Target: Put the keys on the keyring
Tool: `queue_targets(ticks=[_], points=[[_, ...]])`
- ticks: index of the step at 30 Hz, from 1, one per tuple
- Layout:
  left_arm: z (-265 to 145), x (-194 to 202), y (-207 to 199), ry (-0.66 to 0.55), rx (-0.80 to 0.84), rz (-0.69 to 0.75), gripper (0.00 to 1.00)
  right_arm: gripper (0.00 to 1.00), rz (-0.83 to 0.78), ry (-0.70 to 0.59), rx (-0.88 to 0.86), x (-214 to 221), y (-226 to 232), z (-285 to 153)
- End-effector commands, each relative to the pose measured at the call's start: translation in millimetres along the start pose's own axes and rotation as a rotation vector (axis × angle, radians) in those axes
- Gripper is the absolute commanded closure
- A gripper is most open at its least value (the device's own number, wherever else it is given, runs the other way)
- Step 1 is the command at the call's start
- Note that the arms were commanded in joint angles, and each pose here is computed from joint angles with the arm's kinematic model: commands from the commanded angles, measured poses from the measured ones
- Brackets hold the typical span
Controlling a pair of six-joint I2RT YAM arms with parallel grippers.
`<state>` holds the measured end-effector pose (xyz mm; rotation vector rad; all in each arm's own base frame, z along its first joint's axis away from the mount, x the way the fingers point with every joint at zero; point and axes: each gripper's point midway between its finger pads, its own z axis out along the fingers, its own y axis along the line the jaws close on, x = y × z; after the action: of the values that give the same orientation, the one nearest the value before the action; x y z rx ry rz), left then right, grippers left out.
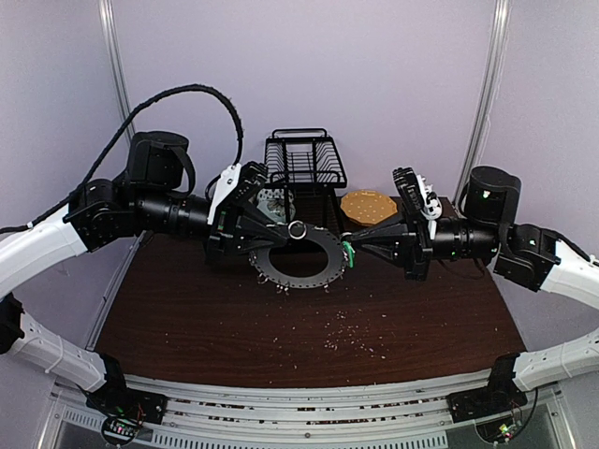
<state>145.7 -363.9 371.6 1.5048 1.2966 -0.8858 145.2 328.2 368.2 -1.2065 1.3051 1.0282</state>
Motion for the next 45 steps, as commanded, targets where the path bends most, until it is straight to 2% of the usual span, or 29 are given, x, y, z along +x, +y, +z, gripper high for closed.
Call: queue_targets(ticks=[1,45], points=[[-3.7,-20.0,2.6,-0.053,-0.011,0.034,1.00,1.00,-0.019,-0.006,-0.006,-1.5,3.9,-3.3],[-2.3,-20.8,3.2,-0.049,-0.007,0.036,1.00,1.00,-0.034,-0.005,-0.022,1.3,6.9,-1.9]])
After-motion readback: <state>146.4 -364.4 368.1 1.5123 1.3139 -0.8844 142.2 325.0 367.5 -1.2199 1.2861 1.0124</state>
